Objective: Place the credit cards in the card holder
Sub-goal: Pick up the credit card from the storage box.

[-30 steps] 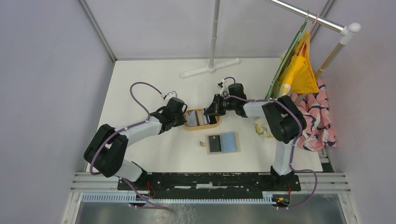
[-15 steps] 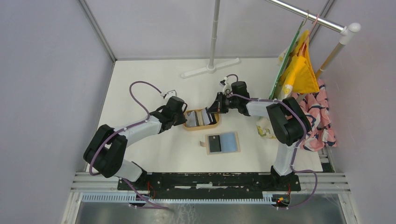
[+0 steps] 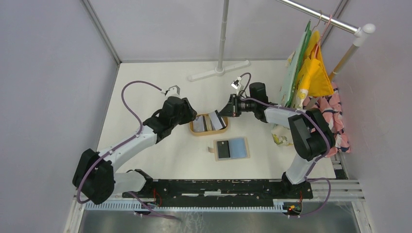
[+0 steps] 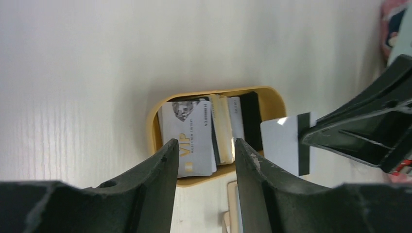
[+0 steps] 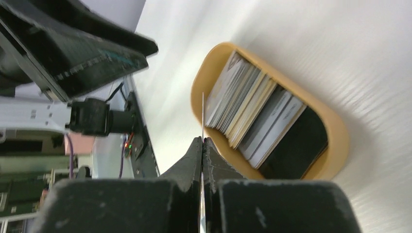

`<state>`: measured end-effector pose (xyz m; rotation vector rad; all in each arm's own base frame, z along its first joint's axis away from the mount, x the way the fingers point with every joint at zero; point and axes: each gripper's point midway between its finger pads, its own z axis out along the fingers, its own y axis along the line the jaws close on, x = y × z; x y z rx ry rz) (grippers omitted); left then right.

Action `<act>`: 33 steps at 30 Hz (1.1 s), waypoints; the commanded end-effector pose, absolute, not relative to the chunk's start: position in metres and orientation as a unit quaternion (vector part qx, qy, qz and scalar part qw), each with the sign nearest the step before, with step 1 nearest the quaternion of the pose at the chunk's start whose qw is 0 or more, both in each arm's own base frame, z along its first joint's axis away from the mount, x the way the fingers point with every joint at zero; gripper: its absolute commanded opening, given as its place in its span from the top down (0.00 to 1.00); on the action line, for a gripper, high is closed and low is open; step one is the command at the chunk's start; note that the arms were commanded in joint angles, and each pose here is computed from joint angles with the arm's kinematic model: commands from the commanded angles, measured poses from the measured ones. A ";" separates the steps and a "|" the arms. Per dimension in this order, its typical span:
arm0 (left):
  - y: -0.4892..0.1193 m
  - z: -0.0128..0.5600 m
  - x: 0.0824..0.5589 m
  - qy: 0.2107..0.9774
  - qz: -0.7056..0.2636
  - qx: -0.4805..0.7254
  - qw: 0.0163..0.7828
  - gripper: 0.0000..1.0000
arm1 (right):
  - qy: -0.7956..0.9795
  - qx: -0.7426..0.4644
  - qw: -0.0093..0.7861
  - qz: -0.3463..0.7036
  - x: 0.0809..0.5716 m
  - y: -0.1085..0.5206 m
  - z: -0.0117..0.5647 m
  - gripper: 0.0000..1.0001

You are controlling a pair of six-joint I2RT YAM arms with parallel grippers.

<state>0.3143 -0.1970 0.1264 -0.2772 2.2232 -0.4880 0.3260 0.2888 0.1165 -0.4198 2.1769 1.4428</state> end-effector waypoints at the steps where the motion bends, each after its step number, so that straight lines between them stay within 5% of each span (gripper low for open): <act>1: -0.213 0.175 0.309 0.842 -0.266 -0.041 0.468 0.46 | 0.720 -0.260 0.262 0.588 0.290 0.290 0.155 1.00; 14: -0.248 0.253 0.242 0.707 -0.487 0.066 0.508 0.16 | 0.605 -0.416 0.314 0.602 0.212 0.259 0.185 1.00; 33: -0.293 0.288 0.161 0.552 -0.627 0.173 0.522 0.12 | 0.589 -0.419 0.346 0.598 0.196 0.214 0.194 1.00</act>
